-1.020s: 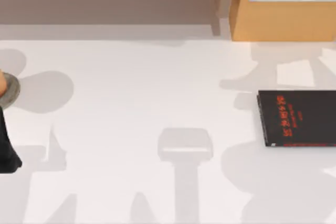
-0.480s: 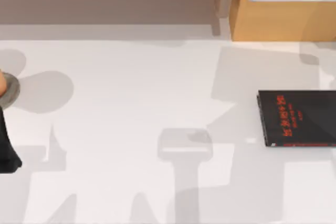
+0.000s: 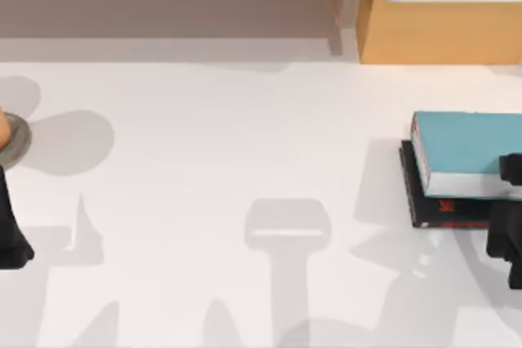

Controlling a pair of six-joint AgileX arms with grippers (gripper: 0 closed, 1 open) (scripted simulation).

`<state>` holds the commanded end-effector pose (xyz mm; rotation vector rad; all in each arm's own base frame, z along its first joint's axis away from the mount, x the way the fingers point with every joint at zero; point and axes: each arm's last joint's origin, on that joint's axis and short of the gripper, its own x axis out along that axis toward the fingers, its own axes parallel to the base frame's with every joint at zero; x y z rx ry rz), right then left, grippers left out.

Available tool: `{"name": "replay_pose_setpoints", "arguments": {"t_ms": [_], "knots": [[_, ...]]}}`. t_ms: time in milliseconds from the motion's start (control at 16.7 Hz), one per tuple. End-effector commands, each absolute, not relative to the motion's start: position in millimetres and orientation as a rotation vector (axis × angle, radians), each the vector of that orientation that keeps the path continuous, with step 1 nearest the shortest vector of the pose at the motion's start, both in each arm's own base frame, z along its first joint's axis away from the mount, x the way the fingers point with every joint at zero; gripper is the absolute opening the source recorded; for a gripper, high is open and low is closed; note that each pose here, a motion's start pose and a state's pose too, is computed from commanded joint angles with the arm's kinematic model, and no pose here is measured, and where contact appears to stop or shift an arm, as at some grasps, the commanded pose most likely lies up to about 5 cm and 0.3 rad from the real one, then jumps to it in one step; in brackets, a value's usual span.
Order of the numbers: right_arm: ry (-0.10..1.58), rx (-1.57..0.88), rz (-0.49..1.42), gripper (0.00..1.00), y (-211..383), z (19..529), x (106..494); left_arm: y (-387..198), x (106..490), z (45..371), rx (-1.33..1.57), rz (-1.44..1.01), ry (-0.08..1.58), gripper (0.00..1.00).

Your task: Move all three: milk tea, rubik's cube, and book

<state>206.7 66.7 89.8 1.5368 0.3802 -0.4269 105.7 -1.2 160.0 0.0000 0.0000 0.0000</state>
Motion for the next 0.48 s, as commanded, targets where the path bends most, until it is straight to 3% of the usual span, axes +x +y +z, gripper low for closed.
{"name": "replay_pose_setpoints", "arguments": {"t_ms": [480], "knots": [[0.379,1.542,-0.426,0.0,67.4,88.9,208.9,-1.2,105.7,160.0,0.0,0.0,0.0,1.0]]}}
